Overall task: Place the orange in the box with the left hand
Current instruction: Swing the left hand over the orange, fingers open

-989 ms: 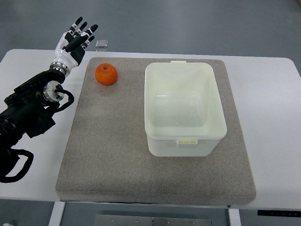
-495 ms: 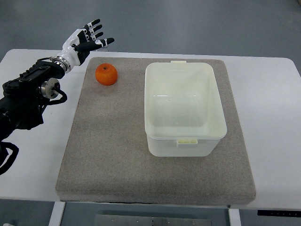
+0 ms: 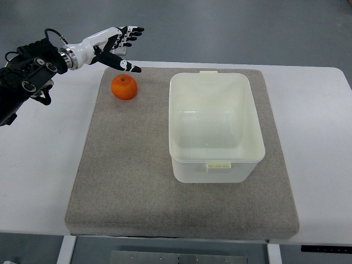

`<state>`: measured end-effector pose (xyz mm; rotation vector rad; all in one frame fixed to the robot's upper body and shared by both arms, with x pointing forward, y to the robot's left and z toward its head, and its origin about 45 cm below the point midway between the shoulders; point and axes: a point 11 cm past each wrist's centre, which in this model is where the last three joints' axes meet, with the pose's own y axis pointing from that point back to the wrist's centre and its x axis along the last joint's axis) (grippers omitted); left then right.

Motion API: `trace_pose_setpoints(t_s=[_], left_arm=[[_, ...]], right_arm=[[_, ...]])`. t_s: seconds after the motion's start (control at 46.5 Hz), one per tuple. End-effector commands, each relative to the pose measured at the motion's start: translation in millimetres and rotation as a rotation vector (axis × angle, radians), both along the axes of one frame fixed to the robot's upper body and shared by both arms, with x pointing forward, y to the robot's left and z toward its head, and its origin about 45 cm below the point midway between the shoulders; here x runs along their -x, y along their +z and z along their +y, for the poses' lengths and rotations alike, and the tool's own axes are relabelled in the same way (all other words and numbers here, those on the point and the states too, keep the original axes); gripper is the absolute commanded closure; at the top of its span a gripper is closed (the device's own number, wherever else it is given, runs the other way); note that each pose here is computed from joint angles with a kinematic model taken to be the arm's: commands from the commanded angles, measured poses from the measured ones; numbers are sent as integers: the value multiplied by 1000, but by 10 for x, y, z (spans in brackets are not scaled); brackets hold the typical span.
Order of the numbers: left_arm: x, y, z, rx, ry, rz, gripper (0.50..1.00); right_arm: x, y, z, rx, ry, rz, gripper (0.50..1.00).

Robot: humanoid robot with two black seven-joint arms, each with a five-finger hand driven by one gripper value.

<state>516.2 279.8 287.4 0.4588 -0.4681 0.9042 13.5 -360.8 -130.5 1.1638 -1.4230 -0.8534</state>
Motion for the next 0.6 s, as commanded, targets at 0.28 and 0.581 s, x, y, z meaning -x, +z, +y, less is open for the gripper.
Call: trace_pose_setpoints(t_s=[0.28, 0.581], left_arm=[[6, -44, 2, -430, -124, -108, 510], [41, -138, 88, -651, -198, -89, 508]], right_arm=[[1, 0, -2, 1, 0, 0, 574], [1, 0, -2, 1, 0, 0, 574]])
